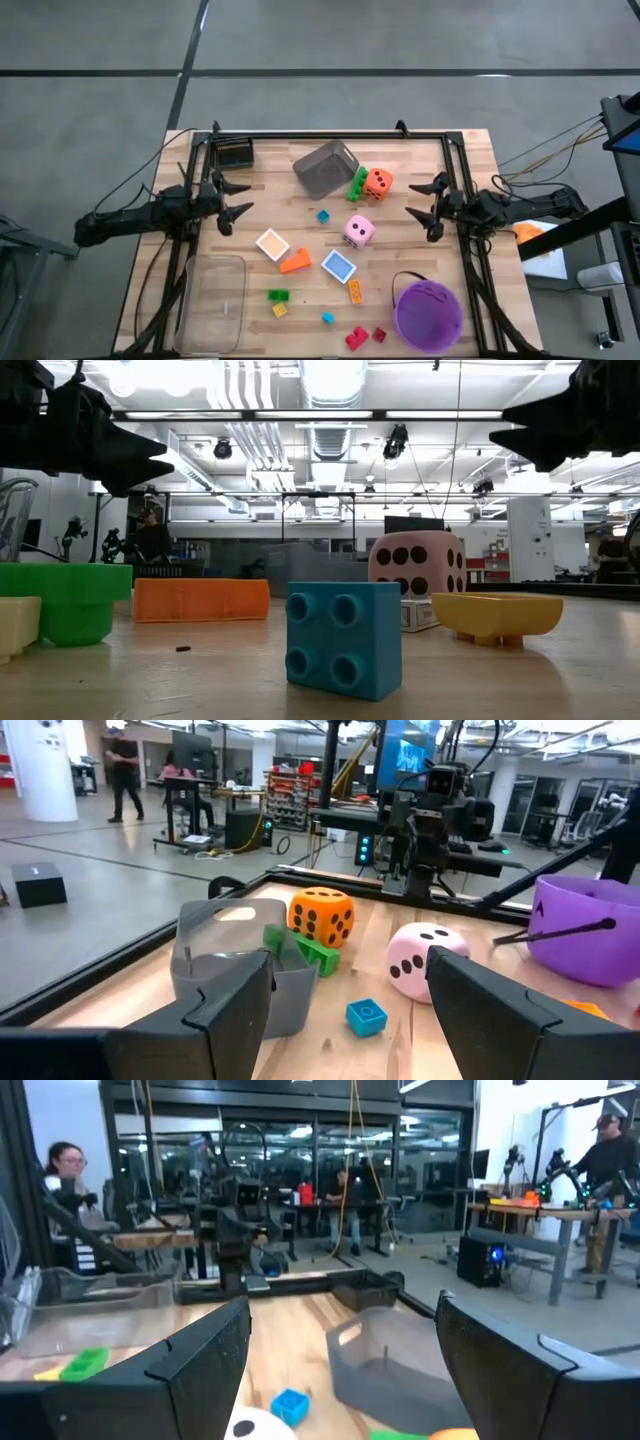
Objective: Pick & Place Toys
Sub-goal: Put the orange game piece into the transparent bin
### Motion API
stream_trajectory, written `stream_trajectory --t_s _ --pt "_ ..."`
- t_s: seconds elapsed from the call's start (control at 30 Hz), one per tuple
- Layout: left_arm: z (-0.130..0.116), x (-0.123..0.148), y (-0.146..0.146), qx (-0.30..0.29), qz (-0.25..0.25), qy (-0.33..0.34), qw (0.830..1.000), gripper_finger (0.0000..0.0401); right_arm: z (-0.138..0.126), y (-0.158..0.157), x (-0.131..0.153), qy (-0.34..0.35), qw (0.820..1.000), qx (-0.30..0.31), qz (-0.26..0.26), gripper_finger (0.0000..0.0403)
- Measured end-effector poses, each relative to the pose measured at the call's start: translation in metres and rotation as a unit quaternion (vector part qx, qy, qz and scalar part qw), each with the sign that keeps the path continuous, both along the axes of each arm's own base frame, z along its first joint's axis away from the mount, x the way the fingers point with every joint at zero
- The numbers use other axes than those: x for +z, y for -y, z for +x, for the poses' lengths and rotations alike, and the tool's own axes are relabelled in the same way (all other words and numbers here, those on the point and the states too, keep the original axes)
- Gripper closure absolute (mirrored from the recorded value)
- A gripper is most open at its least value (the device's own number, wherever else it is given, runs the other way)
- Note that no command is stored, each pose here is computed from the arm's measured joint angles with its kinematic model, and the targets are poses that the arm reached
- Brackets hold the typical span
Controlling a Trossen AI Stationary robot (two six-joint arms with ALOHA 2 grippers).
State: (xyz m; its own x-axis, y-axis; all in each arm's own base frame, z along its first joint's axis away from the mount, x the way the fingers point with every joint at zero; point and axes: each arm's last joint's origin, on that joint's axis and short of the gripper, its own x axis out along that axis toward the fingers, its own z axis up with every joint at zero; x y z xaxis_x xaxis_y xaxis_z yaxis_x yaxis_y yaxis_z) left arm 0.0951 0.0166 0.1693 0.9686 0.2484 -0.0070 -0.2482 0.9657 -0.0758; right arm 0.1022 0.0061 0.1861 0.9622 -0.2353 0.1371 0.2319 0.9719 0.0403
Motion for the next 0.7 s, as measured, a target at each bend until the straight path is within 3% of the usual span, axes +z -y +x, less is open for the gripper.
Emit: stream_trajectory --t_s 0.2,0.4,0.7 --pt "0.000 0.000 0.000 -0.001 0.038 -0.012 0.999 0.0135 -0.001 0.002 0.004 0.012 0.999 -0.029 -0.020 0.0092" --pt "0.000 0.000 0.000 -0.001 0.061 -0.018 0.998 0.0135 0.000 0.003 -0.001 0.002 0.998 -0.046 0.034 0.0092" --pt "0.000 0.000 -0.002 0.024 0.111 -0.031 0.993 0.0135 0.018 0.001 0.001 -0.061 0.995 -0.066 0.044 0.0092"
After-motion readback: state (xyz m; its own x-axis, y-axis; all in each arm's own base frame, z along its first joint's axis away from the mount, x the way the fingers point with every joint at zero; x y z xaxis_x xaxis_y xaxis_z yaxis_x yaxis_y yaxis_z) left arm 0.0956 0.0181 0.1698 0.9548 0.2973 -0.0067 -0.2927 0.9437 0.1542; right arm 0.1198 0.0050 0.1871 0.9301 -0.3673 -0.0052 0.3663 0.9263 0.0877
